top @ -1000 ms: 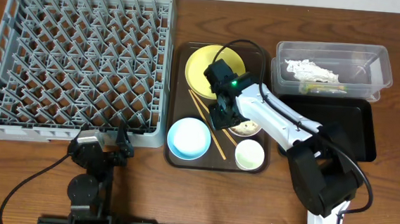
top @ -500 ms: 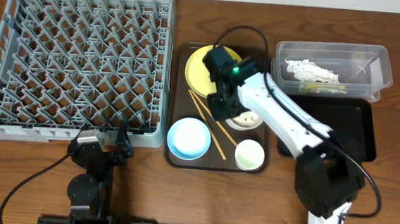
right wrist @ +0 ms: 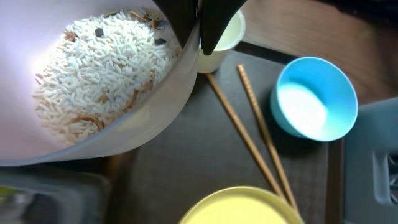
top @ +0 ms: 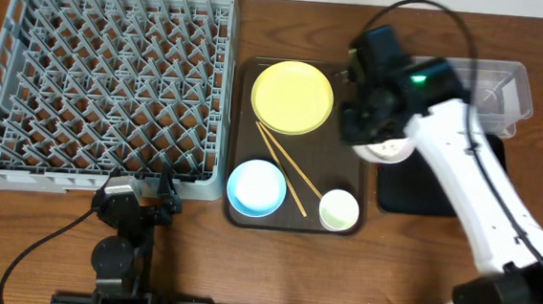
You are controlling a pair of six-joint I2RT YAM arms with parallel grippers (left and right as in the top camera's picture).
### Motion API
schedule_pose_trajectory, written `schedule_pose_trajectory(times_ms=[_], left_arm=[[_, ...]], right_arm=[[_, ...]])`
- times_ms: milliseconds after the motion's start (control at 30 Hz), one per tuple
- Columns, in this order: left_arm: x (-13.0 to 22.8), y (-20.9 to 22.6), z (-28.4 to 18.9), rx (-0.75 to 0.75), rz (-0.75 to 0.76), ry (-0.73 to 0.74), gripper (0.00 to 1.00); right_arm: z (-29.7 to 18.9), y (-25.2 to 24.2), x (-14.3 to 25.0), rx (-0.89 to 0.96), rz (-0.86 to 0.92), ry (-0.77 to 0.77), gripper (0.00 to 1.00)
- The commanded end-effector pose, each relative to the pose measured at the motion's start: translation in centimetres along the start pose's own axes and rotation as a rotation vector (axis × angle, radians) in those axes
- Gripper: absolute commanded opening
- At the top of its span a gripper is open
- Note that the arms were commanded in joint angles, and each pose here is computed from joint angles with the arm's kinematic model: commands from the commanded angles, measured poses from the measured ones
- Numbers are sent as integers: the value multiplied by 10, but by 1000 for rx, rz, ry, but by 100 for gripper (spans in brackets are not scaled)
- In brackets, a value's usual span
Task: Sort waste into correct bins and load items into the dishwasher
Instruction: 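Carry pink bowl over black tray and tip rice out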
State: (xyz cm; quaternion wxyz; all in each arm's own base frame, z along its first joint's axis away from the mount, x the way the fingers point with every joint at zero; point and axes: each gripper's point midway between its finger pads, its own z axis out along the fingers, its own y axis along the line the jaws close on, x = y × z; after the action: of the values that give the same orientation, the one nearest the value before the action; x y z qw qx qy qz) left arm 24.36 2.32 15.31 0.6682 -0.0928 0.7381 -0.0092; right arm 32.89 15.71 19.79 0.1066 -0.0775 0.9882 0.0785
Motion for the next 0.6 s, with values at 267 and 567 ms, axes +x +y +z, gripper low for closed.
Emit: schedule_pose_trajectory(times_ms=[267,567], left_arm=[[17,5,1,-21,8,50,89],[17,5,1,-21,8,50,89]], right_arm=[[26,-26,29,-296,-42,34,1],[44,-36,40,-544,-32,-13,1]])
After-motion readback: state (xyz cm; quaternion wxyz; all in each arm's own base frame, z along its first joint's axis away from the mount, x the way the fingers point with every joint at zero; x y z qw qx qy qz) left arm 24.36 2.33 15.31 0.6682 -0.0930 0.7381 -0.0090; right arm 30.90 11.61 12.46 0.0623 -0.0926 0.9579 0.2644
